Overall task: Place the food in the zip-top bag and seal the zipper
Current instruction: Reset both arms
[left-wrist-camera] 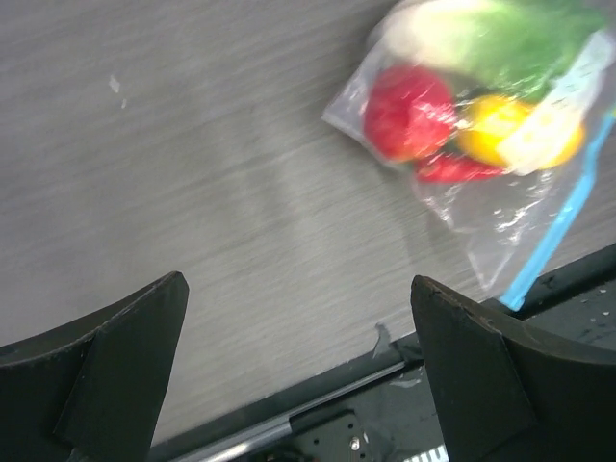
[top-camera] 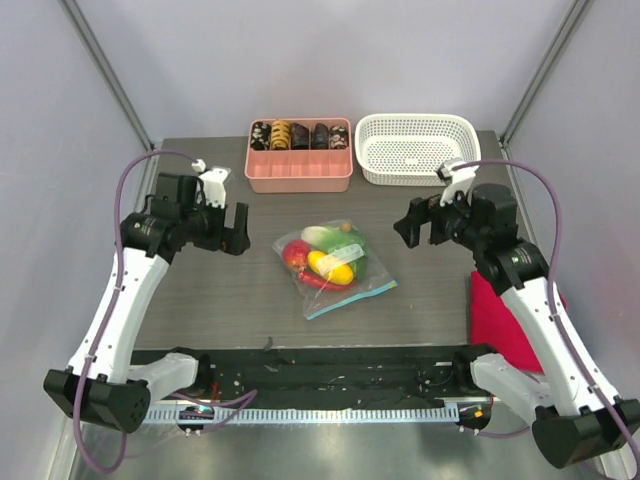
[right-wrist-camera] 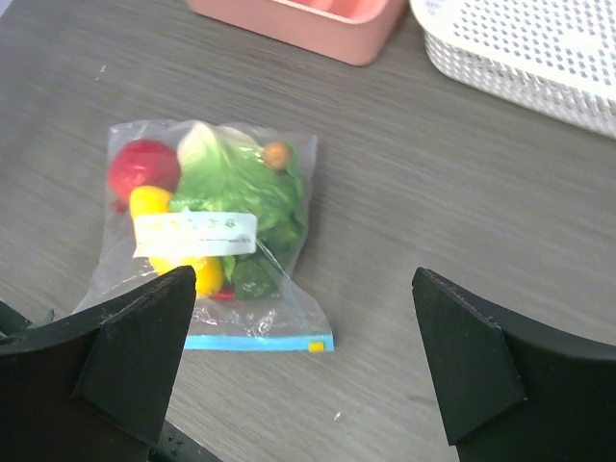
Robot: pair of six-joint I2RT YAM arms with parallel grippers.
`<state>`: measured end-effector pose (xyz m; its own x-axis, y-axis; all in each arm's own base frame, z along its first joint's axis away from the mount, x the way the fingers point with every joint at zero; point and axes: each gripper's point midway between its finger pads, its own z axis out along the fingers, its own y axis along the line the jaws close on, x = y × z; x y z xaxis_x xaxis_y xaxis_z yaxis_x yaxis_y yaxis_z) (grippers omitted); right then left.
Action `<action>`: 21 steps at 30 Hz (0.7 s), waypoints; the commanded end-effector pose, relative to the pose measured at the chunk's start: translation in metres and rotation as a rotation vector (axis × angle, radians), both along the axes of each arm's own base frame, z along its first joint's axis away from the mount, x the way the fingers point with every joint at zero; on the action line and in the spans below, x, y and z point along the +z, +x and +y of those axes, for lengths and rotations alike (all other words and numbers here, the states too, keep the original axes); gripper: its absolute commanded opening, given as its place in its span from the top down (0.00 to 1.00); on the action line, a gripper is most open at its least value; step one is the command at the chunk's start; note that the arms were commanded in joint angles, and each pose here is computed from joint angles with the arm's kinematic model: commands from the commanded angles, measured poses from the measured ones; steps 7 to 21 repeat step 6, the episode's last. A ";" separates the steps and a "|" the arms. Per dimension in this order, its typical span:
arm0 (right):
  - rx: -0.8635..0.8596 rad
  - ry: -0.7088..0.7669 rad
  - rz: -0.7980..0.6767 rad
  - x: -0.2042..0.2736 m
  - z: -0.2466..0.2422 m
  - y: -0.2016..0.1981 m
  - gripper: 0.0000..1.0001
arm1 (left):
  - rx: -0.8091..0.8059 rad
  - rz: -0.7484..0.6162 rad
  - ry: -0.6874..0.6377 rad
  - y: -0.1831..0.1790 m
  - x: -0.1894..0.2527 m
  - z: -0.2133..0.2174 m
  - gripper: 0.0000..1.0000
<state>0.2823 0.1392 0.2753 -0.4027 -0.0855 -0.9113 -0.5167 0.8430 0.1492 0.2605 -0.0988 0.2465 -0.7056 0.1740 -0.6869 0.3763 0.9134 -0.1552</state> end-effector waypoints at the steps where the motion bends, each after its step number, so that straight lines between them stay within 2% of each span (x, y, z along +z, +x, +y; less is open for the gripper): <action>1: -0.152 0.074 0.066 -0.017 -0.025 -0.009 0.00 | 0.138 0.081 0.113 -0.016 -0.027 0.030 0.00; 4: -0.172 0.095 0.040 -0.015 -0.032 -0.017 0.00 | 0.148 0.088 0.123 -0.021 -0.038 0.033 0.00; 21: -0.188 0.101 0.033 -0.014 -0.037 -0.019 0.00 | 0.151 0.071 0.113 -0.023 -0.037 0.033 0.00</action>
